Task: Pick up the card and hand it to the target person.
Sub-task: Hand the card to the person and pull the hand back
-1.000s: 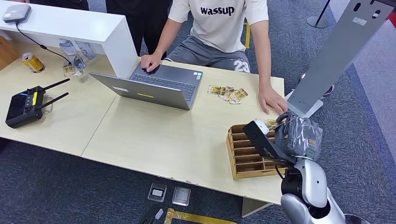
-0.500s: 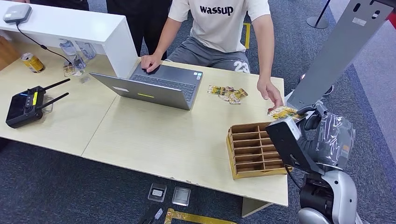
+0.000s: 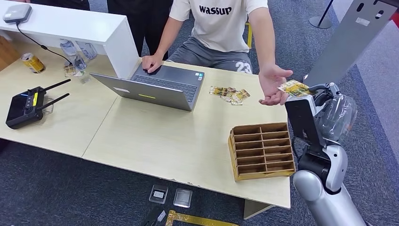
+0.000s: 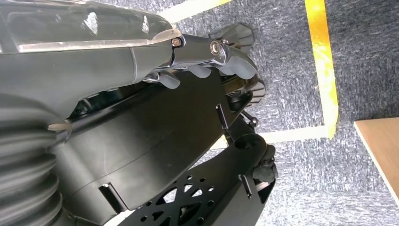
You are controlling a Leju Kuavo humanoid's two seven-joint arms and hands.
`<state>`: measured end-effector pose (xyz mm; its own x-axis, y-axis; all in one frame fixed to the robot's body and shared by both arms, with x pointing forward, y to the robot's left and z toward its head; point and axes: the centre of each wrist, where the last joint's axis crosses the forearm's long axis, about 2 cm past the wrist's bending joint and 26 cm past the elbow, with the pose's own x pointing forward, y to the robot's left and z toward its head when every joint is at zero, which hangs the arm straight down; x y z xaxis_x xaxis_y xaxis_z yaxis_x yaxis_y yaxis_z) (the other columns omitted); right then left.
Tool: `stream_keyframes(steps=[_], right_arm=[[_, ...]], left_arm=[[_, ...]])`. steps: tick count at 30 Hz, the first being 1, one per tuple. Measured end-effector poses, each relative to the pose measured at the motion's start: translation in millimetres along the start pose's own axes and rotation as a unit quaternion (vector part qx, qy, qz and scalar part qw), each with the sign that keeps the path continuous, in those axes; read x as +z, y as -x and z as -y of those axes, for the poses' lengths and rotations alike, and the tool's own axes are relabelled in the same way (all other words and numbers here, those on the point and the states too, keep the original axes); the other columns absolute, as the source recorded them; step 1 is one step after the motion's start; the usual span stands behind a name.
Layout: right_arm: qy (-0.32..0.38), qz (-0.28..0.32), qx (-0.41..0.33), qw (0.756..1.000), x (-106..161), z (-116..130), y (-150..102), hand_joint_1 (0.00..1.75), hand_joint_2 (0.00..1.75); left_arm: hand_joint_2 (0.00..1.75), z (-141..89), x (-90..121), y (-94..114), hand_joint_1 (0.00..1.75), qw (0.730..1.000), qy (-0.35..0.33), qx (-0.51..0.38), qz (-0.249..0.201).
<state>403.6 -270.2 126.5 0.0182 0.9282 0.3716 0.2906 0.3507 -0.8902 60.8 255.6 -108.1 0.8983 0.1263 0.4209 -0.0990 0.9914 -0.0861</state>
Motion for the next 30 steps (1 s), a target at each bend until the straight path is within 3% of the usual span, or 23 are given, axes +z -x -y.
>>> stream_keyframes(steps=[12, 15, 16, 17, 19, 21, 30], right_arm=[[-0.013, 0.012, -0.002, 1.000, 5, -8, -3, 1.68, 1.75], [-0.011, 0.015, -0.005, 1.000, 7, -8, -2, 0.80, 1.75], [-0.010, 0.016, -0.008, 1.000, 8, -8, -2, 0.39, 1.75], [-0.010, 0.016, -0.012, 1.000, 9, -7, -2, 0.21, 1.75], [-0.007, 0.021, -0.030, 0.999, 11, -6, -4, 0.01, 1.75], [-0.004, 0.025, -0.060, 0.998, 14, -5, -8, 0.00, 1.75], [-0.002, 0.032, -0.275, 0.961, 36, 9, -10, 0.00, 1.75]], left_arm=[[1.75, 0, 0, 0, 0.00, 1.000, 0.001, -0.006, 0.005], [1.75, 0, 0, 0, 0.00, 1.000, 0.004, -0.014, 0.009], [1.75, 0, 0, 0, 0.00, 1.000, 0.003, -0.013, 0.011], [1.75, 0, 0, 0, 0.00, 1.000, 0.003, -0.010, 0.012], [0.87, -1, 0, 0, 0.00, 1.000, 0.000, -0.004, 0.015], [0.00, -1, 0, 0, 0.00, 1.000, -0.003, 0.001, 0.015], [0.00, -2, 0, 0, 0.00, 1.000, -0.012, 0.022, 0.011]])
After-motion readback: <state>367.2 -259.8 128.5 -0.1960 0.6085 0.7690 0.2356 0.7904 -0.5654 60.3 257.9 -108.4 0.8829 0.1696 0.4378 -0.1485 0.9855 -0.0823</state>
